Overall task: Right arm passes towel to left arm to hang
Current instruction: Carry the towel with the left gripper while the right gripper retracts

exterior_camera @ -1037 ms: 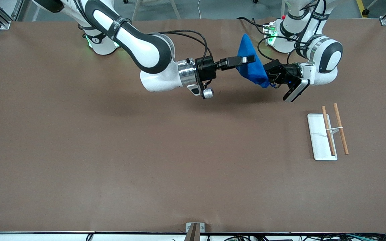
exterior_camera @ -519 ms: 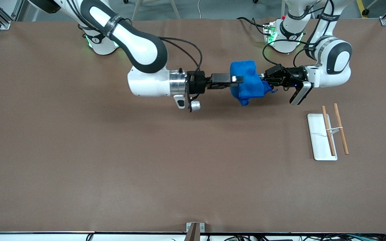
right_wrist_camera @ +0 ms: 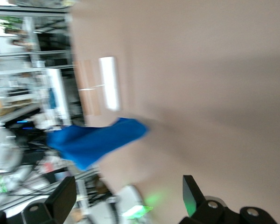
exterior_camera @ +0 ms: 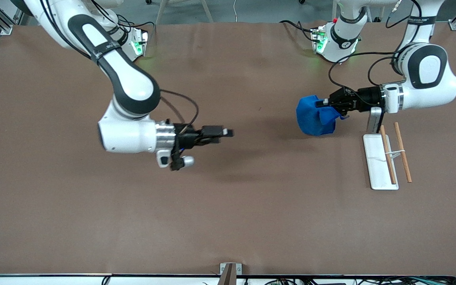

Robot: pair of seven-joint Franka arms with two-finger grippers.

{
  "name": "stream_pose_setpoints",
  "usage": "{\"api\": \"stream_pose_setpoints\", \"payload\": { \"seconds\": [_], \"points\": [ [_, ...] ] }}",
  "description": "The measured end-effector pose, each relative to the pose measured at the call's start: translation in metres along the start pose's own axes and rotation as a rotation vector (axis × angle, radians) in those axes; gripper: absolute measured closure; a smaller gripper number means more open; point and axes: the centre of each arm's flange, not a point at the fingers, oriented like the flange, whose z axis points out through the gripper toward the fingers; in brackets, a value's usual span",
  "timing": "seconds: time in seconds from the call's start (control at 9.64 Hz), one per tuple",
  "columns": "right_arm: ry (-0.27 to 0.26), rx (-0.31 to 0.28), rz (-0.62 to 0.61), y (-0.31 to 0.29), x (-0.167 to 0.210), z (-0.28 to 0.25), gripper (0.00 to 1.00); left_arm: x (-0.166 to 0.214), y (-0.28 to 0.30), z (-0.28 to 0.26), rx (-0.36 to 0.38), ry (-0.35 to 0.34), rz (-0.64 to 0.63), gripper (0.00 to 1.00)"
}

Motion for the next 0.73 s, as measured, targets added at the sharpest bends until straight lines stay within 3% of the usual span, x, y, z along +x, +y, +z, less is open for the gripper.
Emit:
{"api": "stream_pose_setpoints", "payload": {
  "seconds": [0.21,0.41,0.62,0.73],
  "points": [
    [0.039,-0.308,0.000,0.027,0.002,-0.063,0.00,0.016,-0.005,-0.046,0.183,-0.058,-0.002,0.98],
    [0.080,-0.506,0.057,0.064,0.001,-0.136,0.00,0.042,-0.013,-0.086,0.364,-0.112,0.016,0.98],
    [0.192,-0.700,0.076,0.099,-0.001,-0.235,0.00,0.060,-0.036,-0.136,0.515,-0.137,0.022,0.98],
    [0.238,-0.783,0.009,0.098,-0.004,-0.282,0.00,0.061,-0.049,-0.160,0.567,-0.141,0.020,0.98]
  ]
}}
